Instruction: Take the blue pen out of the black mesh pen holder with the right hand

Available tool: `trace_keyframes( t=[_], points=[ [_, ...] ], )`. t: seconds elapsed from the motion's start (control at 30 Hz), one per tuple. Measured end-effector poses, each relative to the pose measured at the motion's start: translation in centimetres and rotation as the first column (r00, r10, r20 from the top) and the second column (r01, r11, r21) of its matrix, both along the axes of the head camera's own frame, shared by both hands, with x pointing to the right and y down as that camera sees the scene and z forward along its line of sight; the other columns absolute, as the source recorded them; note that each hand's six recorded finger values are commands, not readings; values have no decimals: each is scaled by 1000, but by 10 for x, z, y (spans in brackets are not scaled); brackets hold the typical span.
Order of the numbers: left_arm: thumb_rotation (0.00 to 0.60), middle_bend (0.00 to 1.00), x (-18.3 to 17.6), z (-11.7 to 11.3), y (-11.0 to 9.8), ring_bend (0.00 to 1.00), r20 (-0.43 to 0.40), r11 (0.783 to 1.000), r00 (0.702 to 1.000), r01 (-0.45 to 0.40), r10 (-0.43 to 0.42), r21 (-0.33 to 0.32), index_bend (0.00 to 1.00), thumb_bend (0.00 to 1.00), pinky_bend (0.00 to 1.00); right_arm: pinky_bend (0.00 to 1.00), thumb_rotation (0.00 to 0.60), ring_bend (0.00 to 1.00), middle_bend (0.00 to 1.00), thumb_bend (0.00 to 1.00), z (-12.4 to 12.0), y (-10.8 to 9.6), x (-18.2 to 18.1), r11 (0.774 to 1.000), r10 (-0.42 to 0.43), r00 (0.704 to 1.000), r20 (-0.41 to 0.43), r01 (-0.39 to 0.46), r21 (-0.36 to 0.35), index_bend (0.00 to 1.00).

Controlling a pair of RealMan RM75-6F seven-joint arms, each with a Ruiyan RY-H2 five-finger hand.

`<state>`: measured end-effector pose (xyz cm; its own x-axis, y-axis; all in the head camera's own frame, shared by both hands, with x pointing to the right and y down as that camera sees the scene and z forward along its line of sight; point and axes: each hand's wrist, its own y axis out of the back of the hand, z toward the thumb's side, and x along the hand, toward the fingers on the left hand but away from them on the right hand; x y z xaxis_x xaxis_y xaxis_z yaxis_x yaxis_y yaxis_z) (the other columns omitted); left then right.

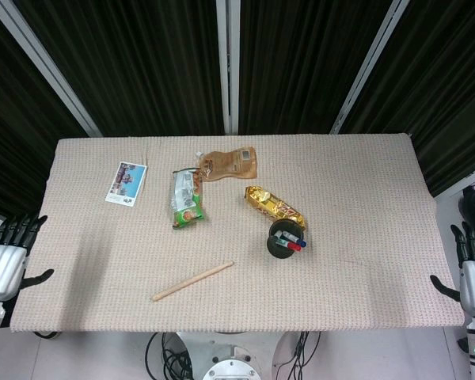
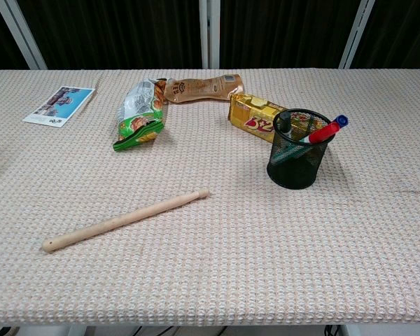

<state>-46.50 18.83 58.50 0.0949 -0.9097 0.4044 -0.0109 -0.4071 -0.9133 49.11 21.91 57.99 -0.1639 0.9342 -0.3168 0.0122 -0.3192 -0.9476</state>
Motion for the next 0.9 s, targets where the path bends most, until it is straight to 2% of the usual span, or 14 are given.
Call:
trace_keyframes(
  t=[0.3, 0.47, 0.6, 0.7, 0.9],
  points=[
    [600, 0, 0, 2, 2, 0, -6, 1000, 1000, 7, -7, -20, 42, 107, 0, 0, 600, 0, 0, 74, 2, -4, -11, 999, -37, 999, 33, 37, 3, 0],
    [600, 0, -1, 2, 0, 0, -9, 1000, 1000, 9, -9, -20, 42, 106, 0, 0, 600, 0, 0, 79, 2, -20, -34, 995, -98, 992, 75, 97, 11, 0],
    [600, 0, -3, 3, 2, 0, -14, 999, 1000, 18, -18, -29, 42, 106, 0, 0, 600, 0, 0, 87, 9, -36, -63, 985, -167, 980, 112, 169, -13, 27],
    [600, 0, -5, 5, 5, 0, -15, 999, 1000, 23, -24, -37, 42, 107, 0, 0, 600, 0, 0, 97, 17, -50, -91, 968, -239, 962, 132, 247, -41, 81],
    [600, 0, -4, 6, 7, 0, -14, 999, 1000, 23, -24, -43, 42, 107, 0, 0, 600, 0, 0, 130, 29, -70, -161, 908, -399, 901, 168, 414, -61, 142]
  ],
)
